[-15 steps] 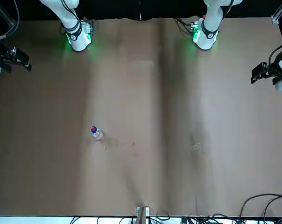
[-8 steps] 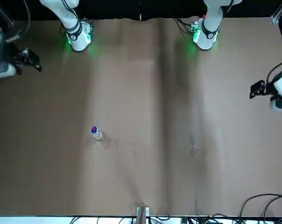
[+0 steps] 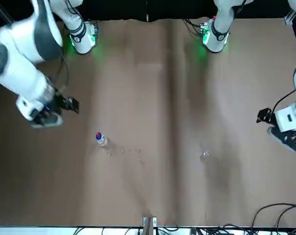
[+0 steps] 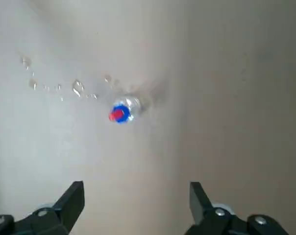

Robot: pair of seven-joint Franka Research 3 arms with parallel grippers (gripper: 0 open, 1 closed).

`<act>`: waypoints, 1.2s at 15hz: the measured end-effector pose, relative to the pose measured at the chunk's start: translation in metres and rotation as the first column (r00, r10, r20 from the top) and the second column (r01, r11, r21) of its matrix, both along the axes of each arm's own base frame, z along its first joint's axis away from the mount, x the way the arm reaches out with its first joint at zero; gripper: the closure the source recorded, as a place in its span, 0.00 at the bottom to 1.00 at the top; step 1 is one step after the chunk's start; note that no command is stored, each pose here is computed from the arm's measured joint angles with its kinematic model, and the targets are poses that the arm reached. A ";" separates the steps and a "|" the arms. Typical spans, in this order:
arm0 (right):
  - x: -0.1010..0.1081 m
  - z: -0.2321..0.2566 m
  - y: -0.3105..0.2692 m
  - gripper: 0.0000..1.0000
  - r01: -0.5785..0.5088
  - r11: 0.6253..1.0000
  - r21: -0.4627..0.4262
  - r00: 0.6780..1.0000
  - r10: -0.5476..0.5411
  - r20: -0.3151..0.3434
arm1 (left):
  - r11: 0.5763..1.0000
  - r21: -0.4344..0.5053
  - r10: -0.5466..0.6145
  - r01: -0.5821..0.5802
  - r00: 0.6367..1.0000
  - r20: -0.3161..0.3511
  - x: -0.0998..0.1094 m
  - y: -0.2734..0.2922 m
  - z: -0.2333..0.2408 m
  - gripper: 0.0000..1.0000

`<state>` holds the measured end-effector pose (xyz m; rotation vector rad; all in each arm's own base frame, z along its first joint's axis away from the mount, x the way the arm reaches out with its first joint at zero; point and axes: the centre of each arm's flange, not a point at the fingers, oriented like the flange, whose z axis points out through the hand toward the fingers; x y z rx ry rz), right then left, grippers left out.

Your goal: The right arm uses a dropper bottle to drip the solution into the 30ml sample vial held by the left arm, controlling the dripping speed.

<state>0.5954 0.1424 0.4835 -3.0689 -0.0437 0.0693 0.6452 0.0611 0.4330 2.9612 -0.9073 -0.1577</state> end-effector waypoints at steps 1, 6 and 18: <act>0.009 -0.021 0.009 0.06 0.019 1.000 0.007 1.000 -0.019 0.004 | 1.000 -0.015 -0.019 0.019 1.000 0.001 0.004 0.002 -0.011 0.01; 0.036 -0.098 0.033 0.28 0.047 0.997 0.057 0.999 -0.048 0.013 | 0.960 -0.222 -0.152 0.172 0.983 0.102 0.015 0.039 -0.042 0.01; 0.039 -0.163 0.052 0.49 0.010 1.000 0.014 1.000 -0.010 -0.020 | 0.606 -0.433 -0.396 0.668 0.724 0.565 0.033 0.047 -0.161 0.01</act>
